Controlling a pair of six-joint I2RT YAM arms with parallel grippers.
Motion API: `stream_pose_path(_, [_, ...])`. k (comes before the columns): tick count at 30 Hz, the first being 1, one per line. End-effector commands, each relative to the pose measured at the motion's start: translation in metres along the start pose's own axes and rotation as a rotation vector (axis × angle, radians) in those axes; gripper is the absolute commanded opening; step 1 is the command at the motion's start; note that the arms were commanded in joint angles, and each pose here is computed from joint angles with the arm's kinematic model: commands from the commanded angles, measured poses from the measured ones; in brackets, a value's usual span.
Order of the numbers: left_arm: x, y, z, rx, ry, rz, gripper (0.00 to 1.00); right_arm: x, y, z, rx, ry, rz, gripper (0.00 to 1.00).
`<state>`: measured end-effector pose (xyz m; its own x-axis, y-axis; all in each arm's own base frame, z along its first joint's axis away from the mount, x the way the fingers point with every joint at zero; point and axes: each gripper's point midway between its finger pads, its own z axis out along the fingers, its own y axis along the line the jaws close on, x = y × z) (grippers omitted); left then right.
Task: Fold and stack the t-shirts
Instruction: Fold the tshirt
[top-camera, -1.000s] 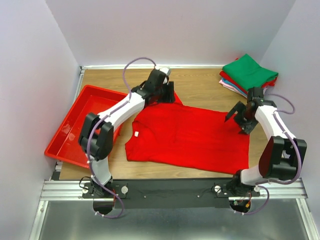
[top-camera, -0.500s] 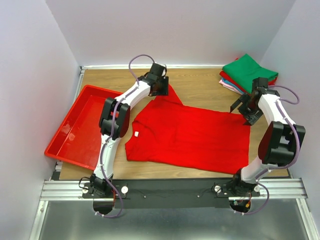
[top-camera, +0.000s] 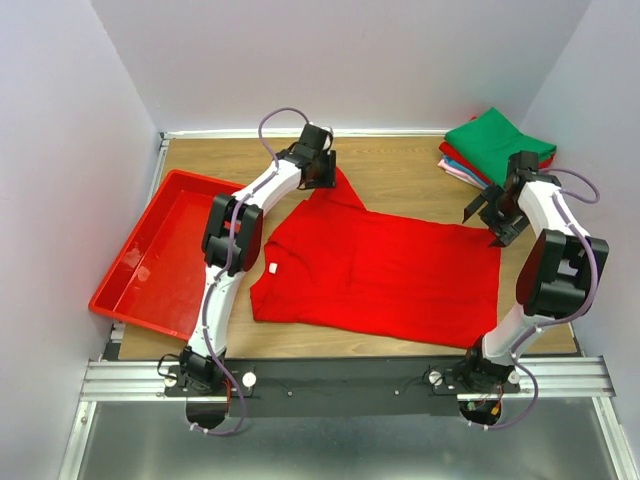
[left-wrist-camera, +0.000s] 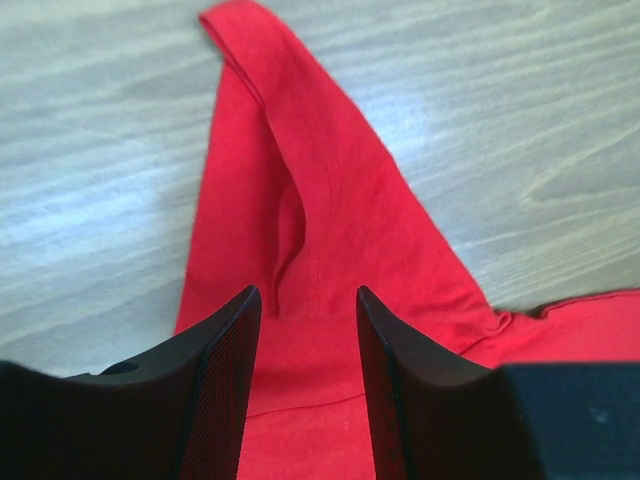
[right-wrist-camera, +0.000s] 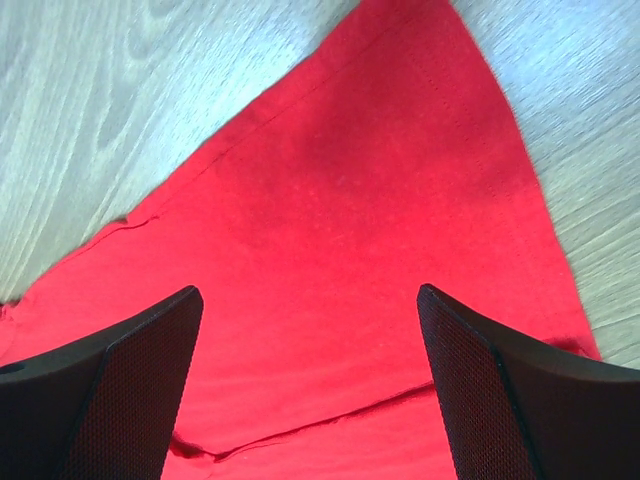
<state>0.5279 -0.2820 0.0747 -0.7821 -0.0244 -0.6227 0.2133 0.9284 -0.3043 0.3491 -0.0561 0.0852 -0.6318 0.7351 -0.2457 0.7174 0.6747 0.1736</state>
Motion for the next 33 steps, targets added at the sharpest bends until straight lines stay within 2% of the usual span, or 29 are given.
stream_pose_path(1, [0.025, -0.002, 0.01, 0.004, 0.059, 0.016, 0.51, -0.005, -0.008, 0.004, 0.023, 0.009, 0.001, 0.95])
stream_pose_path(16, [0.049, 0.003, 0.027, -0.058, 0.113, -0.006, 0.46, -0.008, -0.02, 0.003, 0.007, 0.022, 0.013, 0.95])
stream_pose_path(33, [0.029, 0.015, 0.017, -0.151, 0.034, -0.031, 0.47, -0.007, -0.025, 0.008, 0.004, 0.04, 0.029, 0.95])
